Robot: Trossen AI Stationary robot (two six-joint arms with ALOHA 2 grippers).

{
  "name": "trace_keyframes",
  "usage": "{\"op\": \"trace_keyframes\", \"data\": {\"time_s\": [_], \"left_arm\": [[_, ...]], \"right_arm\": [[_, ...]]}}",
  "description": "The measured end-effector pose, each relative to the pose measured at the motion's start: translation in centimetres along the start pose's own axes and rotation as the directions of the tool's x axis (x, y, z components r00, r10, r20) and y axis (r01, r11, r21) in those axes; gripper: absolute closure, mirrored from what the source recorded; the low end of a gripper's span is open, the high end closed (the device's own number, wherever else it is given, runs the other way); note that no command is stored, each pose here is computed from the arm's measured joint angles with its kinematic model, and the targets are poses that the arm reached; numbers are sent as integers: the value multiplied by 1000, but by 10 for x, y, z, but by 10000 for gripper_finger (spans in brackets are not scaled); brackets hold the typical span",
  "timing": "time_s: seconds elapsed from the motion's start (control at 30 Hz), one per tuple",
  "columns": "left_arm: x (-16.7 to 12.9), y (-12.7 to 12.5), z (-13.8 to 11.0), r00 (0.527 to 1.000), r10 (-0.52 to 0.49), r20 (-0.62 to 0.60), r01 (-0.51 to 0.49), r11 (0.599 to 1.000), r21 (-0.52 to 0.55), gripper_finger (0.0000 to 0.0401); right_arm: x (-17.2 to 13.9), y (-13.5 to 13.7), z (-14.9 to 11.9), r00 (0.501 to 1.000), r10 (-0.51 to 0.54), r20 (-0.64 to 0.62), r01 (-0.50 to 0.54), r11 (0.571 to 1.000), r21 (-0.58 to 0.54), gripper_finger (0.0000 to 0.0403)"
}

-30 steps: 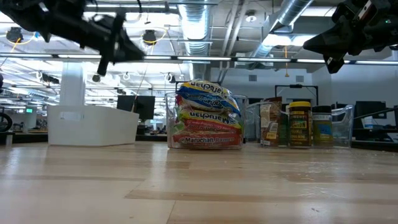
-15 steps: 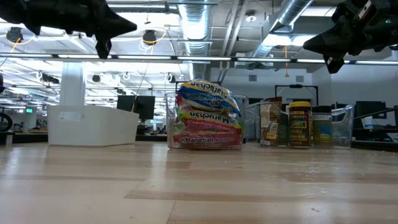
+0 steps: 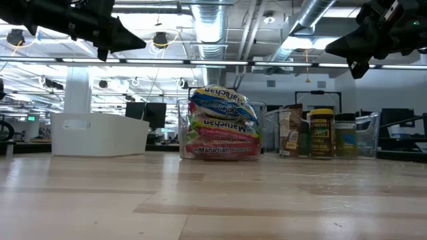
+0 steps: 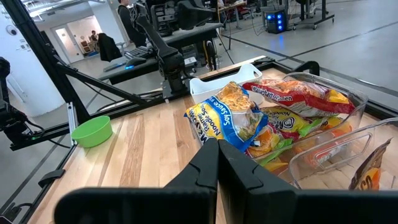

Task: Pick & Place Food Item
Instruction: Return to Home Position

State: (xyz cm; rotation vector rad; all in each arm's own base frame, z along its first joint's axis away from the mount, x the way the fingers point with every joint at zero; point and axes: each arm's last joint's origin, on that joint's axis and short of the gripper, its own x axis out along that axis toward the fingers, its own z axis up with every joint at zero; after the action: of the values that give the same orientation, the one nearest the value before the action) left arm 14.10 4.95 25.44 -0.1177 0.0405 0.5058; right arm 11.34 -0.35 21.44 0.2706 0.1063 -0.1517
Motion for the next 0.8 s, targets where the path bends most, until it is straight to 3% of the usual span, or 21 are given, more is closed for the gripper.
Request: {"op": "trace_keyframes", "data": {"time_s": [0.2,0.33,0.47,0.8], "left_arm": [[0,0,-1,1000,-9,-14,9,1000,-9,399],[-1,-1,5,999,-23,46,23,1000,-5,399],[-13,-1,10,994,-70,84,71,997,-7,400],[-42,4,13,990,-78,115,79,997,-7,400]], "right_arm": [[0,0,0,1000,0,0,0,1000,0,403],[0,0,0,1000,0,0,0,1000,0,403],[0,0,0,1000,0,0,0,1000,0,403],[0,0,0,1000,0,0,0,1000,0,403]]}}
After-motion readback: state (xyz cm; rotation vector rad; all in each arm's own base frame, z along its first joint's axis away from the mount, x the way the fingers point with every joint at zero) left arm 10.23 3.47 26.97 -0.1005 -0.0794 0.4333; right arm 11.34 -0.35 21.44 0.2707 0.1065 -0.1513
